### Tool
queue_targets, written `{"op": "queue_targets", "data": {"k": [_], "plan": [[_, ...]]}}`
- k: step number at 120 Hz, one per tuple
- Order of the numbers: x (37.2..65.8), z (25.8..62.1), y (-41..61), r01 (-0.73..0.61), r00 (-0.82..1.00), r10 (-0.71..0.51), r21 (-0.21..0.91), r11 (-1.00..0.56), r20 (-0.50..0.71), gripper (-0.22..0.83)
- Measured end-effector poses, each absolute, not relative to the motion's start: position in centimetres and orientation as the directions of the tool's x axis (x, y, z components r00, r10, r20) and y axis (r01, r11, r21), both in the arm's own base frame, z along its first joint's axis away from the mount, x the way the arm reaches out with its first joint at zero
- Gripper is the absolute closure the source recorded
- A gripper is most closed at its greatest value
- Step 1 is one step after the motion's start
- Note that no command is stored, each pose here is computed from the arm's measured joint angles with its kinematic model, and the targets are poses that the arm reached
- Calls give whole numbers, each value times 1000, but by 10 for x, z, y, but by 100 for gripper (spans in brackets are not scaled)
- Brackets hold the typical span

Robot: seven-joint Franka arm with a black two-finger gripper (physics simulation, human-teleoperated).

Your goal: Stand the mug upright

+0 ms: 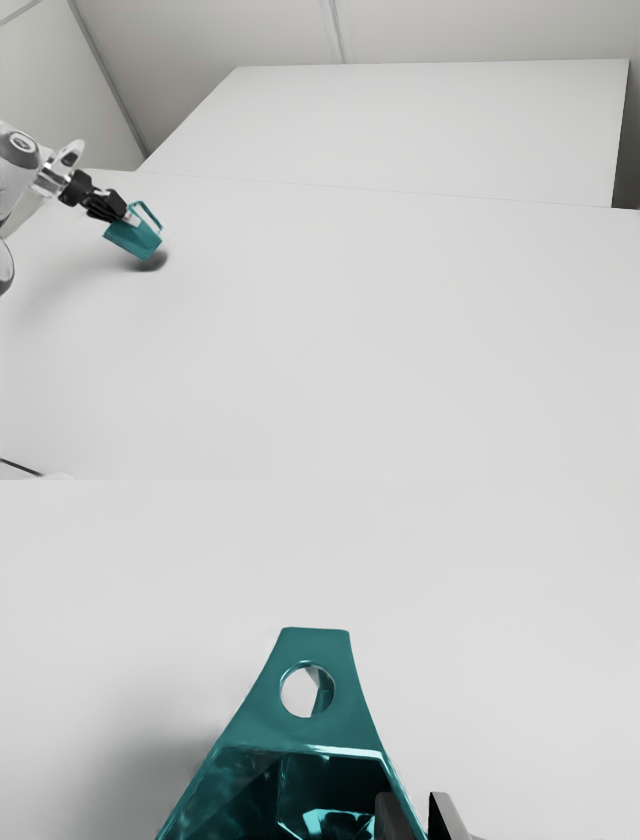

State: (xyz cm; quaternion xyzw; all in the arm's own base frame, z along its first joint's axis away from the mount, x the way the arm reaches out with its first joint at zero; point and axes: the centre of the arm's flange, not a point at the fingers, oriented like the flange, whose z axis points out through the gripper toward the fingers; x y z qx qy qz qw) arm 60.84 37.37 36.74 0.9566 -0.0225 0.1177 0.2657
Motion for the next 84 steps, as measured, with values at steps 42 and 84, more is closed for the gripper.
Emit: {"op": "queue_targets", "data": {"k": [42,84], "plan": [[598,420,179,-184,980,-175,89,-979,99,75],[559,413,111,20,992,17,-27,-999,122,76]]}}
